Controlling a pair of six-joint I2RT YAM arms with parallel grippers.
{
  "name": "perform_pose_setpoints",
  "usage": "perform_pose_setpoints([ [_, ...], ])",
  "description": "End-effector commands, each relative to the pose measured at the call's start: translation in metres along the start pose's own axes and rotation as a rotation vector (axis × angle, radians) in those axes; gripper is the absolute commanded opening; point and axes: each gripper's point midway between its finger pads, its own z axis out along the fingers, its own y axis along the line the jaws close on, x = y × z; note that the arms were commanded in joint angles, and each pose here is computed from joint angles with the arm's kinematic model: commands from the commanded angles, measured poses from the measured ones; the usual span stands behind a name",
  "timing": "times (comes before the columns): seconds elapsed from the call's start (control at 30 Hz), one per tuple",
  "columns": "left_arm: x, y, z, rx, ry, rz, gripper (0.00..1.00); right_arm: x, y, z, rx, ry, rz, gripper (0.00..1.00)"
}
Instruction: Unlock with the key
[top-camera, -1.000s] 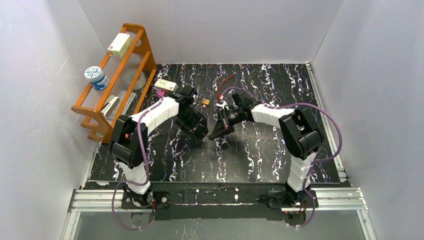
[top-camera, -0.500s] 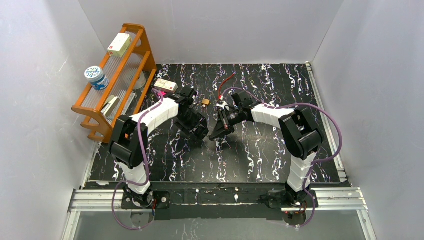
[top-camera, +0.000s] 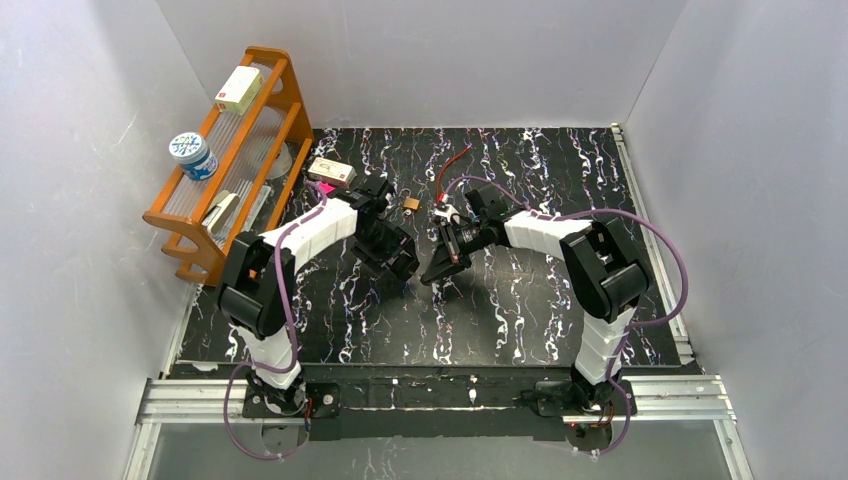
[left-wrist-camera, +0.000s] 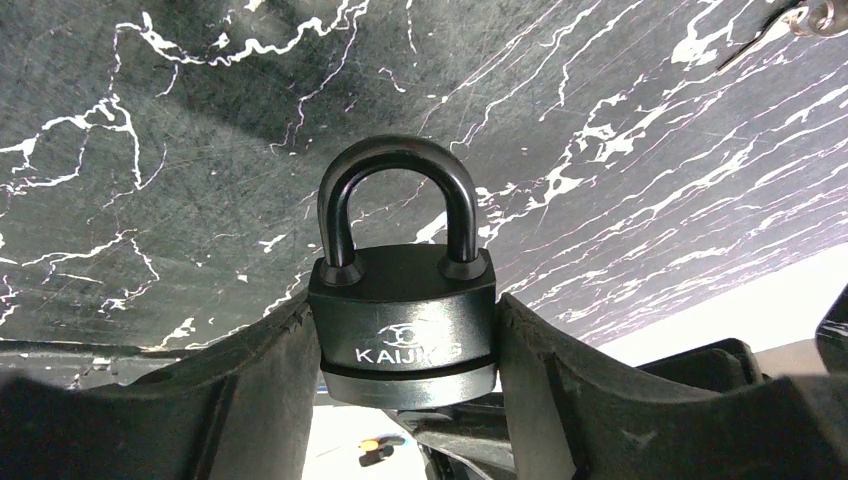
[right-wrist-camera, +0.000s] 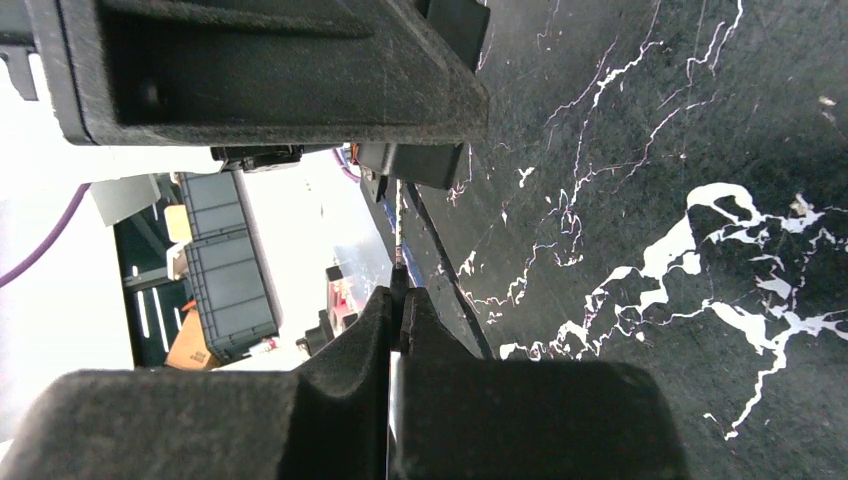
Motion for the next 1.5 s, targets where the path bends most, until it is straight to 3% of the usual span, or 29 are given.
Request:
perform_pose_setpoints([
  [0.0,0.016,-0.008,-0.028,0.077,0.038,0.006,0.1,-0.004,0.012,-0.007,-0.006,-0.032,-0.07,0.01],
  [0.93,0.024,-0.021,-0.031,0.172,0.052,-0.068,0.11,-0.04,0.017,0.0,0.007,-0.106,0.065,0.01],
  [1.47,0.035,-0.042,-0.048,0.265,0.088,-0.106,0.1,-0.064,-0.004,0.003,0.163,-0.176,0.234,0.01],
])
